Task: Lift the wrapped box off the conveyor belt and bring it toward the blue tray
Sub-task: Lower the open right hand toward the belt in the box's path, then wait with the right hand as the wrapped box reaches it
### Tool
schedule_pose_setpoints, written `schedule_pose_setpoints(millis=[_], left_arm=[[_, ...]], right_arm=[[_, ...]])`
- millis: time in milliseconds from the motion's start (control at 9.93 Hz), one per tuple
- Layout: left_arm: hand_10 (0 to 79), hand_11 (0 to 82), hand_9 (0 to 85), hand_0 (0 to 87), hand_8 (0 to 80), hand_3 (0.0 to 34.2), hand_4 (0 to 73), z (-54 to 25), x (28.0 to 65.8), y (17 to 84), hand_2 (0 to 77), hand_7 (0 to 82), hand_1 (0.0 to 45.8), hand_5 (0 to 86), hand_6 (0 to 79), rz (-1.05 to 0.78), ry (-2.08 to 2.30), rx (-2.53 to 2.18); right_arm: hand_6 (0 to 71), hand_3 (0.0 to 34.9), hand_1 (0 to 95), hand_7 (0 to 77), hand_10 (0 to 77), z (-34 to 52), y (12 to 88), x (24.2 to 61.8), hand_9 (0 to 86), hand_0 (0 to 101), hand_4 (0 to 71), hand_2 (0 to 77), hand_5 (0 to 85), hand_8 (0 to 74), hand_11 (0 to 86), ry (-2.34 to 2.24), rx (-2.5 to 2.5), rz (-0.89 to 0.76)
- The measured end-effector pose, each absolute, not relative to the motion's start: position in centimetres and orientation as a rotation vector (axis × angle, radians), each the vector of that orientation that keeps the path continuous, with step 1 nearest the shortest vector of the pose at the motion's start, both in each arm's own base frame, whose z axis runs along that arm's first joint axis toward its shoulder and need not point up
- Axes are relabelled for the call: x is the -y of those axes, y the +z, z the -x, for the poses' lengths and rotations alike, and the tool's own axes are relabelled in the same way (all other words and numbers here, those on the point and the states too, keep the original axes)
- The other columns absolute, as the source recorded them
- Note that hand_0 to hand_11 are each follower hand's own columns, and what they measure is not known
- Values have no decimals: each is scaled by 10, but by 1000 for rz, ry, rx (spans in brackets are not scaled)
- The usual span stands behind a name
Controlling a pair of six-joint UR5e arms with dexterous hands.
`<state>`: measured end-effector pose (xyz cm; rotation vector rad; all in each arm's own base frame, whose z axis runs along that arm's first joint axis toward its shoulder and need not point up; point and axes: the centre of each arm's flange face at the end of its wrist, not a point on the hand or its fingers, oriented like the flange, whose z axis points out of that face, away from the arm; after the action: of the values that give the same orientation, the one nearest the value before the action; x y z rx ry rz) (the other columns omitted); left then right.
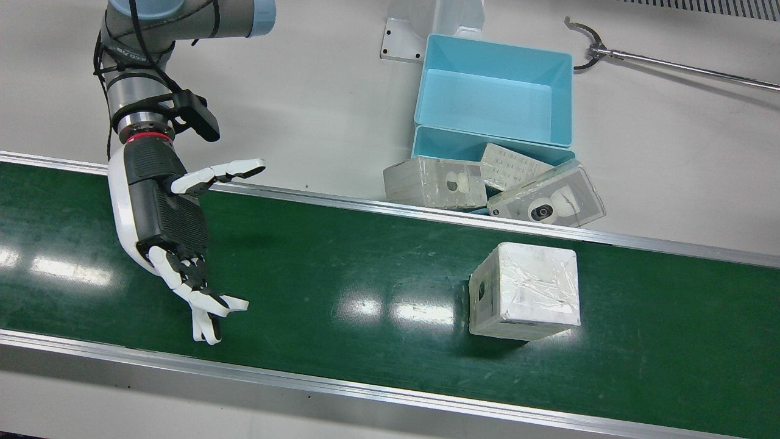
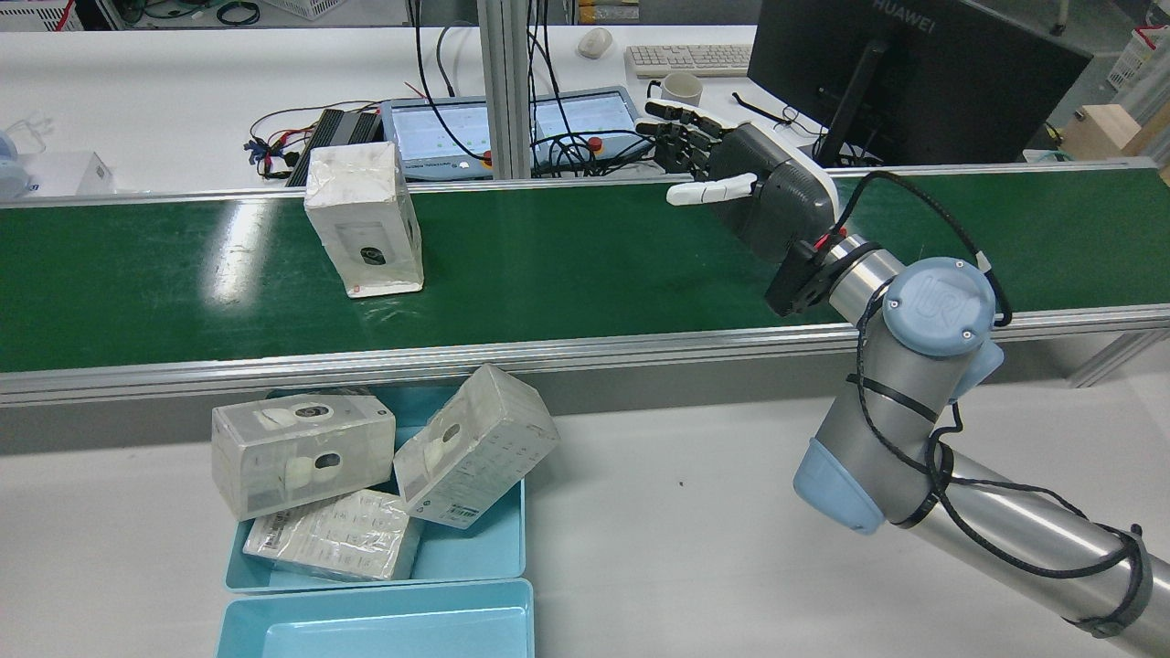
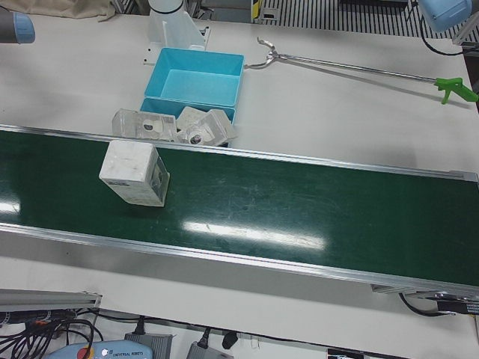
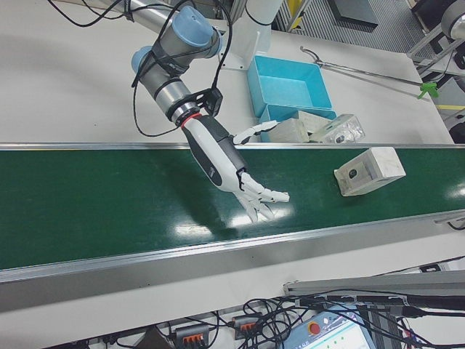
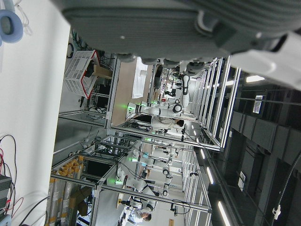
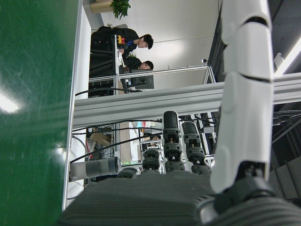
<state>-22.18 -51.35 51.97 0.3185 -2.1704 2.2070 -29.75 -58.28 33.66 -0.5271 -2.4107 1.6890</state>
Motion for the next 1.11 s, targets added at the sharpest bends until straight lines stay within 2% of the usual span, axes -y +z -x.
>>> schedule_pose_setpoints(millis=[403, 504, 1108], left_arm=[[0, 5, 5, 0, 5, 0, 0, 222, 514, 520, 11, 5, 0, 11, 0, -318, 2207, 2170], [0, 5, 5, 0, 5, 0, 0, 222, 514, 520, 11, 5, 0, 11, 0, -318, 2207, 2170], [0, 5, 5, 0, 5, 0, 0, 222, 514, 520, 5, 5, 0, 11, 0, -318, 2207, 2170]], right_arm=[[76, 0, 147, 229, 0, 303, 338, 578, 71, 484, 125, 93, 158, 60, 5, 1732, 2367, 455], [54, 0, 147, 185, 0, 293, 342, 582, 38, 485, 93, 76, 136, 54, 11, 1748, 2358, 426], [60, 0, 120, 153, 0, 282, 347, 587, 38, 473, 87, 87, 120, 44, 11, 1737, 2339, 320]])
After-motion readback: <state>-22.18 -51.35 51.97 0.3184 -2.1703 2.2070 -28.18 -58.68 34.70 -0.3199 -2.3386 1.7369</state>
